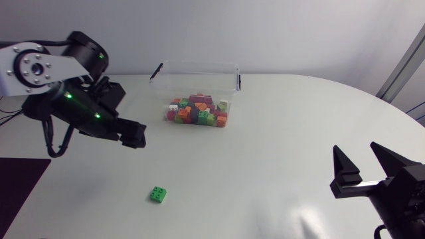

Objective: Place the duplo bricks in the container

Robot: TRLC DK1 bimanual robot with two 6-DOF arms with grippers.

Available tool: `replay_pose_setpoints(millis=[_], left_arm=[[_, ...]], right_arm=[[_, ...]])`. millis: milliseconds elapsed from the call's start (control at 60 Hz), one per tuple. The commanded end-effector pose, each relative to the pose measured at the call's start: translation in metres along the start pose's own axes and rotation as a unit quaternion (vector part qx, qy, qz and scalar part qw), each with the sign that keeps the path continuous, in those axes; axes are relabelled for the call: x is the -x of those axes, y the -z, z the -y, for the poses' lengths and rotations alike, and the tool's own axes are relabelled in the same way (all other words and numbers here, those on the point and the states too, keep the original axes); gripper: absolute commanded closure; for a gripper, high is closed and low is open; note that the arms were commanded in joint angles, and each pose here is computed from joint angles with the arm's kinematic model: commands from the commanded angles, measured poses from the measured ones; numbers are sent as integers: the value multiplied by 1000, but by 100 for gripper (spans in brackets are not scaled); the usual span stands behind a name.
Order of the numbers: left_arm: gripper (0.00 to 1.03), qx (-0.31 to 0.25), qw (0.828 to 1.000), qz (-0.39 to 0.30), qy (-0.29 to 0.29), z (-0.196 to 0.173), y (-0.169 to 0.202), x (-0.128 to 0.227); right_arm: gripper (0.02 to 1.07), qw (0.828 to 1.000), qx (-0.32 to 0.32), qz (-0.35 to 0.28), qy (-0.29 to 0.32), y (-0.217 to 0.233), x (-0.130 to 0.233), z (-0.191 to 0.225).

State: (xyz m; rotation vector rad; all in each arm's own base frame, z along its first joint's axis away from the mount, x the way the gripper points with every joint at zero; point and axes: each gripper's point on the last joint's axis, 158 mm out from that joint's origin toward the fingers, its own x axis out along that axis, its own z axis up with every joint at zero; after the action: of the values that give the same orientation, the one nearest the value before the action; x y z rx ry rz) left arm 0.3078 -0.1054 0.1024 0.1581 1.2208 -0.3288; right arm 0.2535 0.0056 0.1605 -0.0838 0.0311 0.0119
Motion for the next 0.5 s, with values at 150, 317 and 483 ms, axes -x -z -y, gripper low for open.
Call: replay_pose_setpoints(millis=[150, 317, 483], left_arm=[[6, -33, 991, -128, 16, 35, 36, -36], [11, -32, 978, -204, 7, 44, 66, -65], [17, -42, 972, -230, 4, 58, 81, -86]], right_arm=[[6, 1000, -2, -7, -1, 10, -1, -1], [6, 1000, -2, -7, -1, 10, -1, -1], [6, 1000, -2, -7, -1, 10, -1, -1]])
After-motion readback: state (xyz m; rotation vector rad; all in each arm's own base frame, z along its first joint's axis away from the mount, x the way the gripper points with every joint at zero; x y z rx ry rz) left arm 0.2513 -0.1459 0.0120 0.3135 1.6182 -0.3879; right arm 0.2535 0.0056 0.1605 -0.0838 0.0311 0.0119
